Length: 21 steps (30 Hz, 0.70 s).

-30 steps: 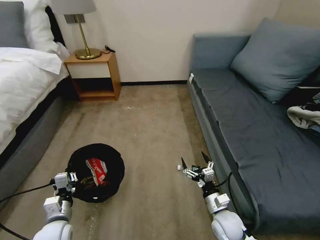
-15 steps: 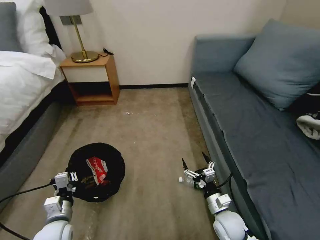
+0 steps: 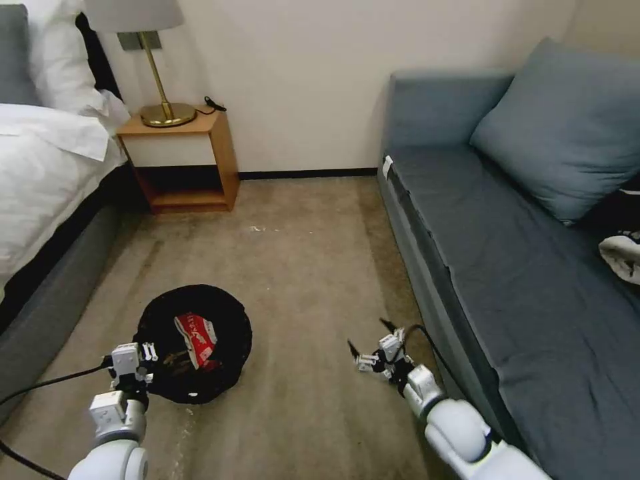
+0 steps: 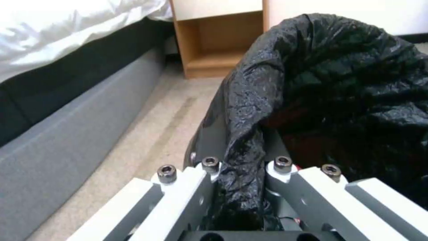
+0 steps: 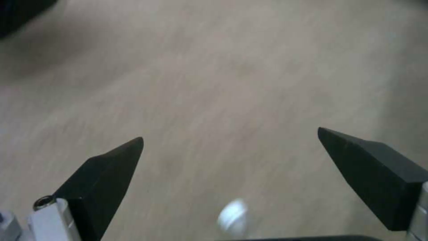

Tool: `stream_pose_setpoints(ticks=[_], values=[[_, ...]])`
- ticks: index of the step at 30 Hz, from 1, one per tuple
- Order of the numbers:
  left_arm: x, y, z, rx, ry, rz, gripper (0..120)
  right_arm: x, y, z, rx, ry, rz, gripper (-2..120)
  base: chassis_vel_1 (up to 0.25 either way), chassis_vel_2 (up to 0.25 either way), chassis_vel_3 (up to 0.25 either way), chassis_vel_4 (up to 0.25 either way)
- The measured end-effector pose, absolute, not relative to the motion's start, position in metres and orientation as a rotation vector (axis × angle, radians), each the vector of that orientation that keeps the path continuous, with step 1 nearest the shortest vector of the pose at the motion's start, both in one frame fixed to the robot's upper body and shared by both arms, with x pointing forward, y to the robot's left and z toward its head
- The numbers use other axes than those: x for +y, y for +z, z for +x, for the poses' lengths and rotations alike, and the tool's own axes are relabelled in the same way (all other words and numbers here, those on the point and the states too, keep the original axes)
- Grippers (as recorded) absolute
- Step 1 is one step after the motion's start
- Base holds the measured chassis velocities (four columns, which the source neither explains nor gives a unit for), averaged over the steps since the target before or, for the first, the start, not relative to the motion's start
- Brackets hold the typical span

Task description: Pick up the trash bin, then pick up the garbage on the floor and place it into the trash bin.

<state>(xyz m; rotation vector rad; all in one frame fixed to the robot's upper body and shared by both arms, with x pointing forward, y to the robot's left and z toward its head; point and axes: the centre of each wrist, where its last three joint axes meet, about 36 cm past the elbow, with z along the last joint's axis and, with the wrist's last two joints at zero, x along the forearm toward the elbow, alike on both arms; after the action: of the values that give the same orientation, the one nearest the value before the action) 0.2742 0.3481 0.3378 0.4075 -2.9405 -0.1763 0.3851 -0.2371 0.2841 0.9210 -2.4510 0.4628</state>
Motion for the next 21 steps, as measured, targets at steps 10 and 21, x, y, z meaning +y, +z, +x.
stream_pose_setpoints(ticks=[10,21], values=[[0.351,0.337,0.275,-2.937,-0.176,0.426,7,-0.284,0.252,0.44,-2.116,0.655,1.035,100,0.0,0.0,0.0,0.0],[0.341,0.333,0.279,-2.927,-0.153,0.425,7,-0.313,0.231,0.455,-2.047,0.745,1.099,96,0.0,0.0,0.0,0.0]])
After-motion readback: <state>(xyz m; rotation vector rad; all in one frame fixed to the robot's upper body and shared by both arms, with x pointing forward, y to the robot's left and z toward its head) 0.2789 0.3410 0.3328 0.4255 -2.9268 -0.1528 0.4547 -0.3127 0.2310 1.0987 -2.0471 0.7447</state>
